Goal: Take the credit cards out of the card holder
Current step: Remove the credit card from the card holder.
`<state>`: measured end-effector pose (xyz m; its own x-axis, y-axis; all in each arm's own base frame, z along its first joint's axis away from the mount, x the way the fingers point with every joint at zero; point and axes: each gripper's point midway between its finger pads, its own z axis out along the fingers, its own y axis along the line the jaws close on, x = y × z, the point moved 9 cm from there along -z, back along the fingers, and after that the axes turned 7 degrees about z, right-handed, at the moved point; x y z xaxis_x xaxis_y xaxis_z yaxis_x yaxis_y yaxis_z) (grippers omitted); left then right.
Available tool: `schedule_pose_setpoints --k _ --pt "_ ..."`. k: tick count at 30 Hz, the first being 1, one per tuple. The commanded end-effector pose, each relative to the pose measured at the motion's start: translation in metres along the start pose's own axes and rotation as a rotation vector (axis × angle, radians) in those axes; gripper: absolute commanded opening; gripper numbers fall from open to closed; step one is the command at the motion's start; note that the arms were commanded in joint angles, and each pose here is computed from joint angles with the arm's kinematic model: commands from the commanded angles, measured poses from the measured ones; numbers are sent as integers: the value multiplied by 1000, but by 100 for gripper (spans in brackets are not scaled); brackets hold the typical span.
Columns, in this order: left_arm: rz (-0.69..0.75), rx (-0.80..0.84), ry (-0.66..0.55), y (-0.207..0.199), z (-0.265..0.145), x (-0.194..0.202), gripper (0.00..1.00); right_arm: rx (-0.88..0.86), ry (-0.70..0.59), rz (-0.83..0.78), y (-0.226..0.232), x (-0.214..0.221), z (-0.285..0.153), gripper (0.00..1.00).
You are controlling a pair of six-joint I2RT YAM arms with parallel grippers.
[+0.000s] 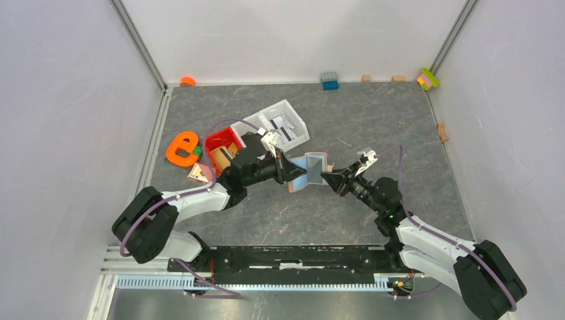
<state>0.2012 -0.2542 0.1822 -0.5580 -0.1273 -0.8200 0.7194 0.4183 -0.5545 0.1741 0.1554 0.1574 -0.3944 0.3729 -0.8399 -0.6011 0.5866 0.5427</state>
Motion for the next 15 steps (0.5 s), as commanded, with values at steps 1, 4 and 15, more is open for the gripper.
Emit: schedule_pose_setpoints --k 1,4,15 --pt "66 249 -37 -43 7 -22 2 -72 -13 -27 12 -13 8 19" --pt "68 248 -33 -43 8 -22 2 -79 -7 -23 12 -12 9 21" --pt "58 -55 -38 -16 3 -19 2 -84 -12 -23 13 -13 8 23"
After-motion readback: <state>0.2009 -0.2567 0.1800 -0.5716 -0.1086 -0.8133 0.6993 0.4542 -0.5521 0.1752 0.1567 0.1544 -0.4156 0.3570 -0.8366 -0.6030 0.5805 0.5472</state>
